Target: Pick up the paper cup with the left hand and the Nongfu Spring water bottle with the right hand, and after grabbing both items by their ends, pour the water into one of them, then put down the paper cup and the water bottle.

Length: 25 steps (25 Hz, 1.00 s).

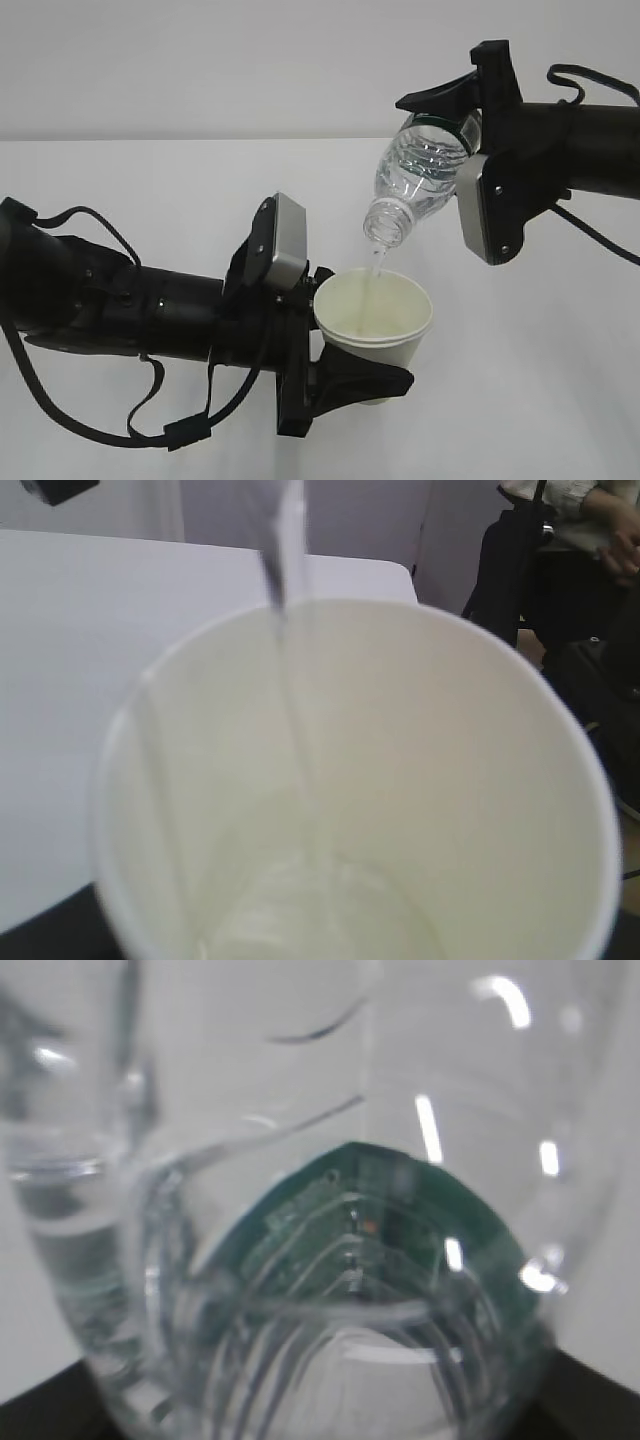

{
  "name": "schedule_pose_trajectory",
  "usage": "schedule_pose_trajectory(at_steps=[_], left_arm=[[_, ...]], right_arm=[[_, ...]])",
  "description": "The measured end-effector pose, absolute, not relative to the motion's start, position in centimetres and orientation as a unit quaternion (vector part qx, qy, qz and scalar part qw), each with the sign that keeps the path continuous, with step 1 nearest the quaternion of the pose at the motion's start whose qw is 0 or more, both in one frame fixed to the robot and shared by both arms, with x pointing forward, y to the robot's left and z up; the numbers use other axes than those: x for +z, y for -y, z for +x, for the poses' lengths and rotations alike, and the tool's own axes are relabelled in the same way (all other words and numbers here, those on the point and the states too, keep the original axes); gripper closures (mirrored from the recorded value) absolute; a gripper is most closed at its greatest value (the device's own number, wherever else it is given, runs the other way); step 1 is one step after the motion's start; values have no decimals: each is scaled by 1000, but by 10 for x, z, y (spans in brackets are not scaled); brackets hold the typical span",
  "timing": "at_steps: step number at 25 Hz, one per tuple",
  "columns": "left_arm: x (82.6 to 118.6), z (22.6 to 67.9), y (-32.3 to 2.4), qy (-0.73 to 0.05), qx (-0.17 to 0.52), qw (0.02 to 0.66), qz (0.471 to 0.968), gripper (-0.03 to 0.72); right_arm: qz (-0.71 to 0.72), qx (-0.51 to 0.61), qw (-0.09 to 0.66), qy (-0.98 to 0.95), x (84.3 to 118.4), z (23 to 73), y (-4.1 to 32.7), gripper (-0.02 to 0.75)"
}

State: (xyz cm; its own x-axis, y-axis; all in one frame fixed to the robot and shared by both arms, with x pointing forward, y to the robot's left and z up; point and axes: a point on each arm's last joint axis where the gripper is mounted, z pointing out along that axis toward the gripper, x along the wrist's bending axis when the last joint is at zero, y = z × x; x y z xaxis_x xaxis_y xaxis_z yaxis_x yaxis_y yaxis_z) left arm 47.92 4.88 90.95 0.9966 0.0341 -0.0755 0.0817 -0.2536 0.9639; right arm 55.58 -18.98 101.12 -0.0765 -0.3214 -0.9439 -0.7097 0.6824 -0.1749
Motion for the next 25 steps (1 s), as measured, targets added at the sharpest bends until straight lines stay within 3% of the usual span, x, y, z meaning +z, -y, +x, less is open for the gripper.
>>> schedule_pose_trajectory(at_steps=[25], left_arm=[[910, 478, -48, -36, -20, 610, 792, 213]], right_arm=[[-362, 168, 576, -714, 1011, 556, 190, 246]])
